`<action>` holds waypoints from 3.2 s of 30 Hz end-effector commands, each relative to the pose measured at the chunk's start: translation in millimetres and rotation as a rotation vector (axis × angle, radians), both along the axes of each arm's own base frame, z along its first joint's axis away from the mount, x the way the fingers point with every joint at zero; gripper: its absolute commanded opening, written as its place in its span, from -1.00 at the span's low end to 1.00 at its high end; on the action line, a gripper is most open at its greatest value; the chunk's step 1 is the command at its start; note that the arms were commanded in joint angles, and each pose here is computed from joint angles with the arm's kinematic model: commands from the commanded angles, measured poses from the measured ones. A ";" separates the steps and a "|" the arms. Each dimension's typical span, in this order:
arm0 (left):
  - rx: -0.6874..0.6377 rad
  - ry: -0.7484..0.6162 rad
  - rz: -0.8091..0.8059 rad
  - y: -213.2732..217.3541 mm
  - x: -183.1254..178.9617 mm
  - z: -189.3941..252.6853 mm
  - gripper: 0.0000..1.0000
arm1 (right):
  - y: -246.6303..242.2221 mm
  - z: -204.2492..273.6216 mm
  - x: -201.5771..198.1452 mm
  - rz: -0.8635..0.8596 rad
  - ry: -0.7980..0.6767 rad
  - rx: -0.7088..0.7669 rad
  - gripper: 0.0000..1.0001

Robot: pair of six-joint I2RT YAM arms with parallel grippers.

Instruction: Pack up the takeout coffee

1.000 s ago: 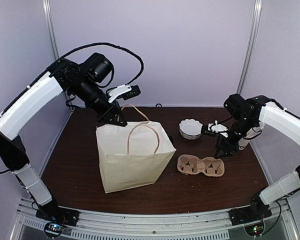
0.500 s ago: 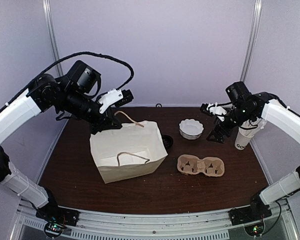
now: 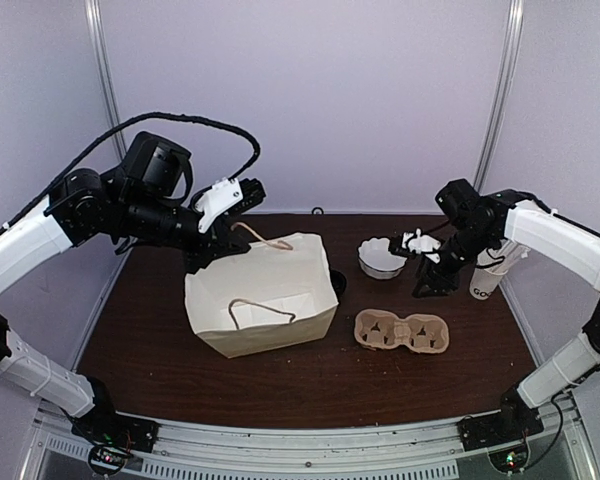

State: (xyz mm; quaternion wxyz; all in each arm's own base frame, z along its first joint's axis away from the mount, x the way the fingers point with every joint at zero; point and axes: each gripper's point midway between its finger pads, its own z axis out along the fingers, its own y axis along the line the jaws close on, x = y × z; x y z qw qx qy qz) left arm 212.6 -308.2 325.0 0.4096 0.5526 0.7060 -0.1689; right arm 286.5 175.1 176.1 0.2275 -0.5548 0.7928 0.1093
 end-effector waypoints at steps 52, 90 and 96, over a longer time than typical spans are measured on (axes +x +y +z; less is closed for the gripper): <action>-0.007 -0.010 -0.006 -1.3 -1.6 -5.3 -1.00 | 12.8 -105.5 -35.7 0.189 0.168 -0.393 -0.37; -0.164 0.237 -0.115 -85.5 7.2 1.7 -1.00 | 187.6 255.0 -173.4 0.751 -0.031 0.666 -0.42; -0.169 0.263 -0.107 -85.5 6.0 -0.6 -1.00 | 198.5 230.3 -170.1 0.749 -0.013 0.620 -0.42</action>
